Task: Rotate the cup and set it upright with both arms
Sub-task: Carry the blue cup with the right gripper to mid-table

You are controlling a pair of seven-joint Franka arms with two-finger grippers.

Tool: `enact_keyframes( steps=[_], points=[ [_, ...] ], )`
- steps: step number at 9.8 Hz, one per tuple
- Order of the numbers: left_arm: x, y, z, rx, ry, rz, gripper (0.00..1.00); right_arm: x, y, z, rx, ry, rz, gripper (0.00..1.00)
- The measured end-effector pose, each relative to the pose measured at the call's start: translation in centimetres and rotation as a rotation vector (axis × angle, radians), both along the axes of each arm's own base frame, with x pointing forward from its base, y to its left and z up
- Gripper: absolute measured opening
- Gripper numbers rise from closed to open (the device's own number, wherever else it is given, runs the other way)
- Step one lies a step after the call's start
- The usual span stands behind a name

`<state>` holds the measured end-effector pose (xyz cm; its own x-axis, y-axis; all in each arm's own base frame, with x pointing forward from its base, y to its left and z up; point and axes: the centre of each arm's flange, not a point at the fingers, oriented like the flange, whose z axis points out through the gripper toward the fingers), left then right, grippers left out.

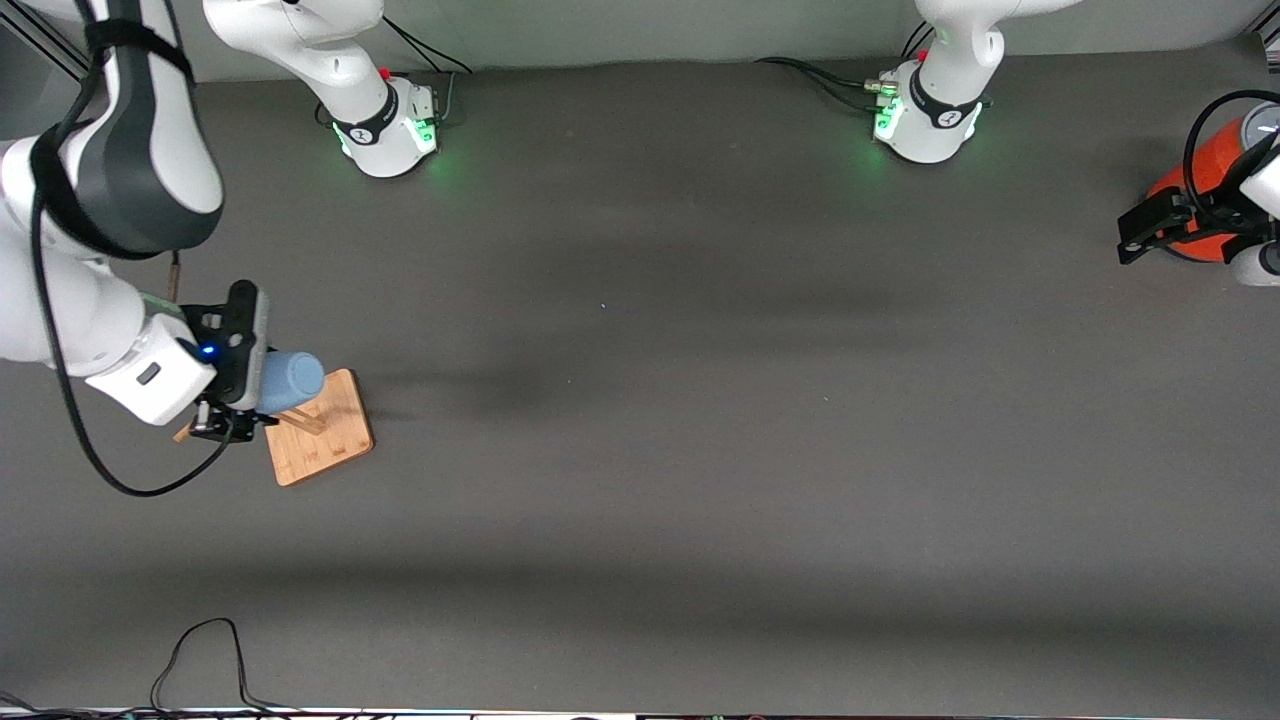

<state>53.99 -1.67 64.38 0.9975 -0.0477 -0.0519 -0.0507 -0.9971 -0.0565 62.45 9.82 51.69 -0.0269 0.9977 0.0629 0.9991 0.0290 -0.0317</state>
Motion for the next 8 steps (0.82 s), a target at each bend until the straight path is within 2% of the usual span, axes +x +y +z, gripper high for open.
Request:
enact_keyframes(
  steps=[2, 4, 6, 8],
  points=[
    [0.0, 0.1, 0.0, 0.000, 0.001, 0.001, 1.00, -0.8, 5.0, 1.2, 0.003, -0.016, -0.021, 0.81],
    [0.2, 0.3, -0.3, 0.000, 0.006, 0.005, 1.00, -2.4, 10.8, 0.9, -0.001, -0.004, -0.043, 0.81],
    [0.7, 1.1, -1.1, -0.001, 0.019, 0.019, 1.00, -4.1, 16.7, -0.4, -0.008, 0.007, -0.076, 0.81],
    [1.5, 2.8, -2.5, -0.001, 0.036, 0.046, 1.00, -5.8, 23.7, -3.3, -0.001, -0.014, -0.094, 0.81]
  ],
)
